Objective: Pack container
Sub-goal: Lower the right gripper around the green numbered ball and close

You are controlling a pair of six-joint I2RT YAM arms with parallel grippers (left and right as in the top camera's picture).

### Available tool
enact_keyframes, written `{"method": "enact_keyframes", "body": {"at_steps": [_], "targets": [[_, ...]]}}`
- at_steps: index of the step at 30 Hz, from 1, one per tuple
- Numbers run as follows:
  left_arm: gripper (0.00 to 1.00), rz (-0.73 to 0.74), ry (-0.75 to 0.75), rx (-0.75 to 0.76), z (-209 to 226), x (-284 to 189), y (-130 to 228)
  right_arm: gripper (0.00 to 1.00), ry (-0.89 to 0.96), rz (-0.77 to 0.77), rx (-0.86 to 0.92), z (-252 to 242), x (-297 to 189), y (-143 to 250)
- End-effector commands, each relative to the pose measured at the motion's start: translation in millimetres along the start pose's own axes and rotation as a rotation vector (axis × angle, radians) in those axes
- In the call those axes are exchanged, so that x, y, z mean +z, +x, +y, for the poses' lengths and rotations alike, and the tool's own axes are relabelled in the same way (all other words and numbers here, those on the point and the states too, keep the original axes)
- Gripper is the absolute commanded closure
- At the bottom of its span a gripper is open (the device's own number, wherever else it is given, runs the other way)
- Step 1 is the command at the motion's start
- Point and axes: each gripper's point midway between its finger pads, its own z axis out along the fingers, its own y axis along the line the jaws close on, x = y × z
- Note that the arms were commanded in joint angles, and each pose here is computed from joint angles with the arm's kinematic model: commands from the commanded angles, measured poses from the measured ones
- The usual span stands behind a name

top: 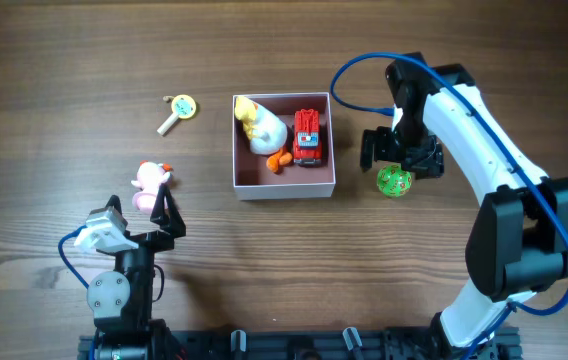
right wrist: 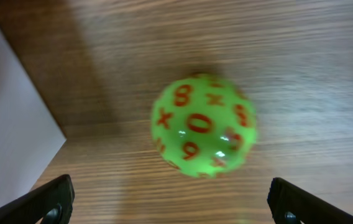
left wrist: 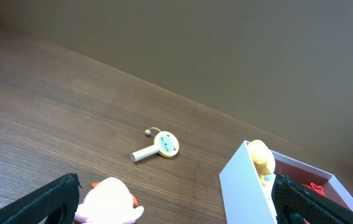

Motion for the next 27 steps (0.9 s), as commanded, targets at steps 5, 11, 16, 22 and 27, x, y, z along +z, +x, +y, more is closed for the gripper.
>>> {"method": "enact_keyframes", "body": {"at_steps": [5, 11, 16, 22, 27], "targets": [[0.00, 0.008, 0.003, -0.009, 0, 0, 2, 0.00, -0.020, -0.027, -0.065, 4, 7, -6], [0.00, 0.008, 0.003, -0.009, 0, 0, 2, 0.00, 0.095, -0.030, -0.060, -18, 7, -5], [0.00, 0.008, 0.003, -0.009, 0, 0, 2, 0.00, 0.084, -0.029, -0.067, -23, 6, -8], [0.00, 0.008, 0.003, -0.009, 0, 0, 2, 0.00, 0.053, -0.031, -0.136, -18, 14, -8], [0.00, 0.008, 0.003, -0.009, 0, 0, 2, 0.00, 0.041, -0.021, -0.134, -18, 34, -2]]}}
